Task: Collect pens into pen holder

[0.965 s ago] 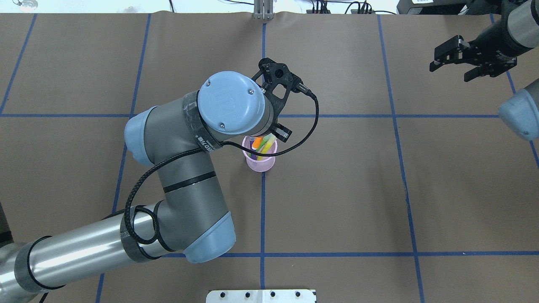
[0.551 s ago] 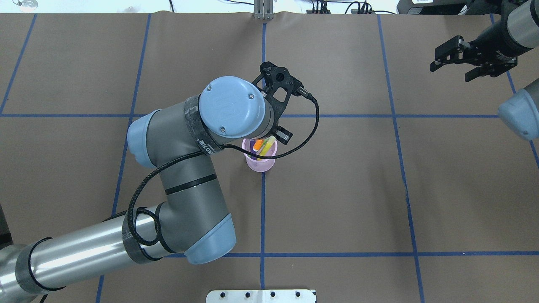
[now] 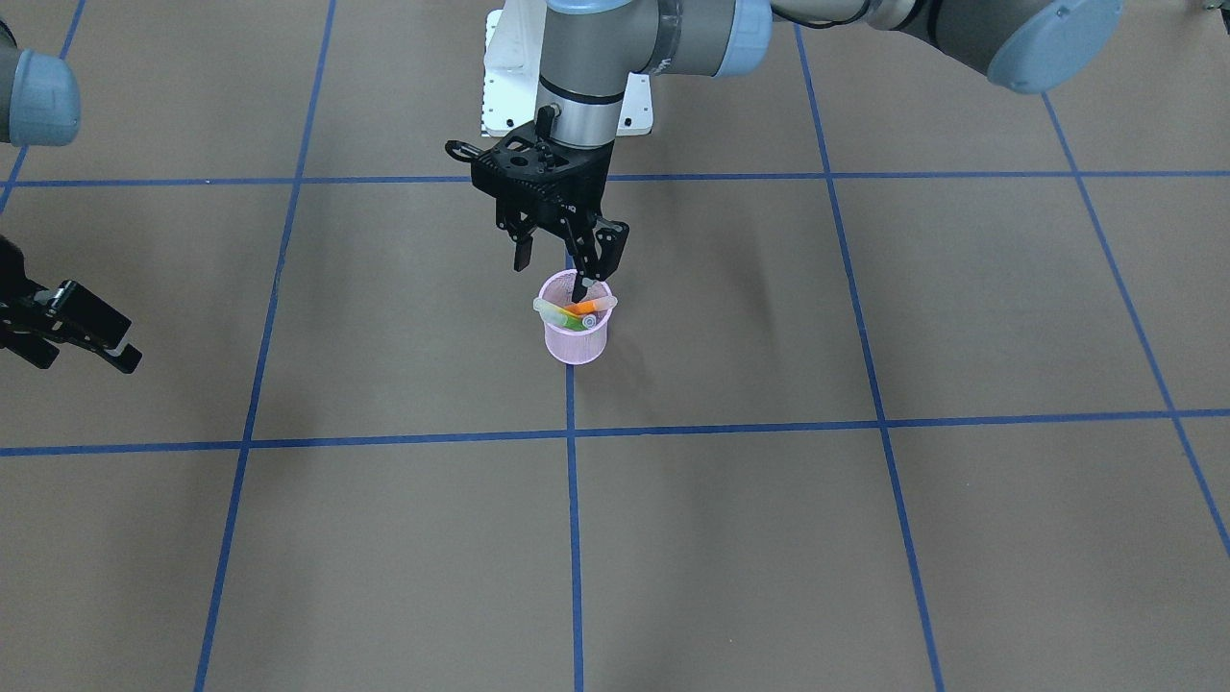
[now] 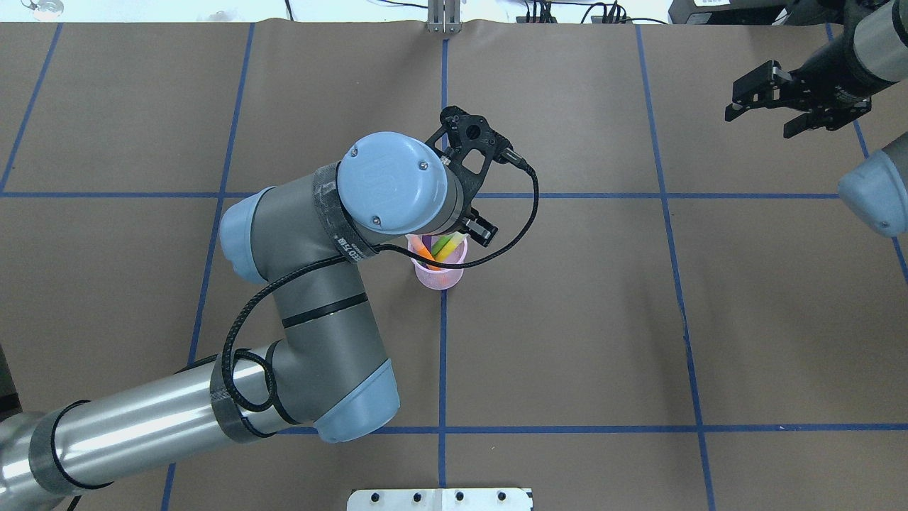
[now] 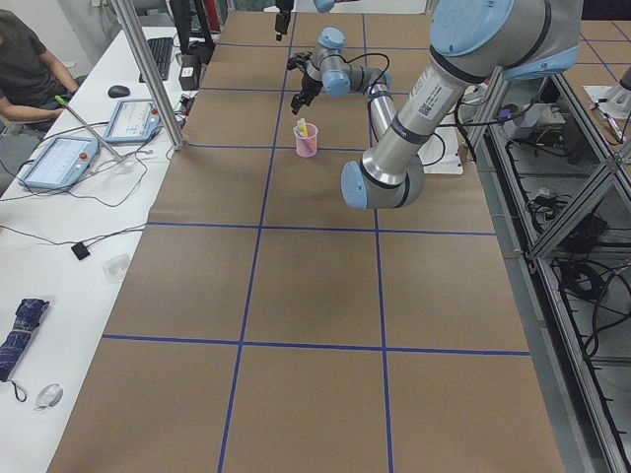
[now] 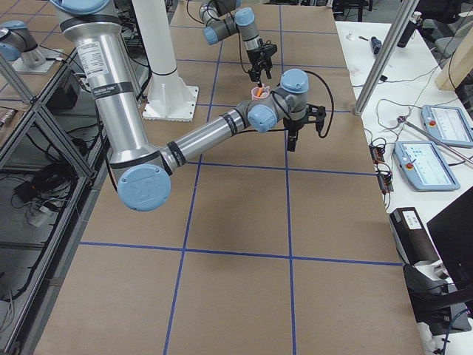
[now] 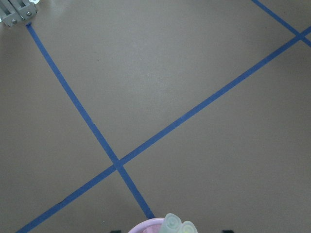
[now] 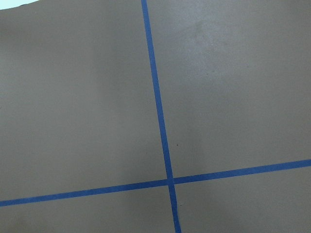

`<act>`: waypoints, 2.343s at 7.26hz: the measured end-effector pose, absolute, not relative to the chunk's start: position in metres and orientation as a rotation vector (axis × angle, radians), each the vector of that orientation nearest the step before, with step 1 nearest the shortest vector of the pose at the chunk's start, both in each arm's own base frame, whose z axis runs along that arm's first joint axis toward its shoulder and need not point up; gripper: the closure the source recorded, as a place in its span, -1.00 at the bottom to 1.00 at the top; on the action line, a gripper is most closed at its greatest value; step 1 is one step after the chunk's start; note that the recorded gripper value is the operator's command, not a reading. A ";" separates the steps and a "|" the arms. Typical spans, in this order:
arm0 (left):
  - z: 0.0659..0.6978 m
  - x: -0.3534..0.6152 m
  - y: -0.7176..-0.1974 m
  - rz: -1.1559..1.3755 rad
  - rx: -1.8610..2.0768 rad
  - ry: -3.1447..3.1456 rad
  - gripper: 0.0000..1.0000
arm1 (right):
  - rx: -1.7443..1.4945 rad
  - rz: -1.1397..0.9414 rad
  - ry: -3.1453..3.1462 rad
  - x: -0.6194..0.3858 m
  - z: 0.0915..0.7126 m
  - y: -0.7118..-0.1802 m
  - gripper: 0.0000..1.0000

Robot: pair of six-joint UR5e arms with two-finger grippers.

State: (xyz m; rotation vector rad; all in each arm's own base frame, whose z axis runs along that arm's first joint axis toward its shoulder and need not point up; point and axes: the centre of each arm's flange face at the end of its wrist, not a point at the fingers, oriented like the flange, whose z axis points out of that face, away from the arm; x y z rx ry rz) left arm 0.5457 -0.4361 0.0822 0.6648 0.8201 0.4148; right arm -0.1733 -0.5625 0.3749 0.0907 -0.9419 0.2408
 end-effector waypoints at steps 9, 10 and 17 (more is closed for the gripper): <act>0.310 0.262 -0.563 0.188 0.179 0.747 -0.99 | 0.130 0.241 -0.887 -0.154 0.396 -0.573 -0.99; 0.352 0.205 -0.560 0.186 0.156 0.756 -0.99 | 0.144 0.221 -0.867 -0.127 0.418 -0.569 -0.99; 0.555 -0.082 -0.487 0.097 0.179 0.880 -1.00 | 0.088 0.074 -0.791 0.030 0.576 -0.490 -0.99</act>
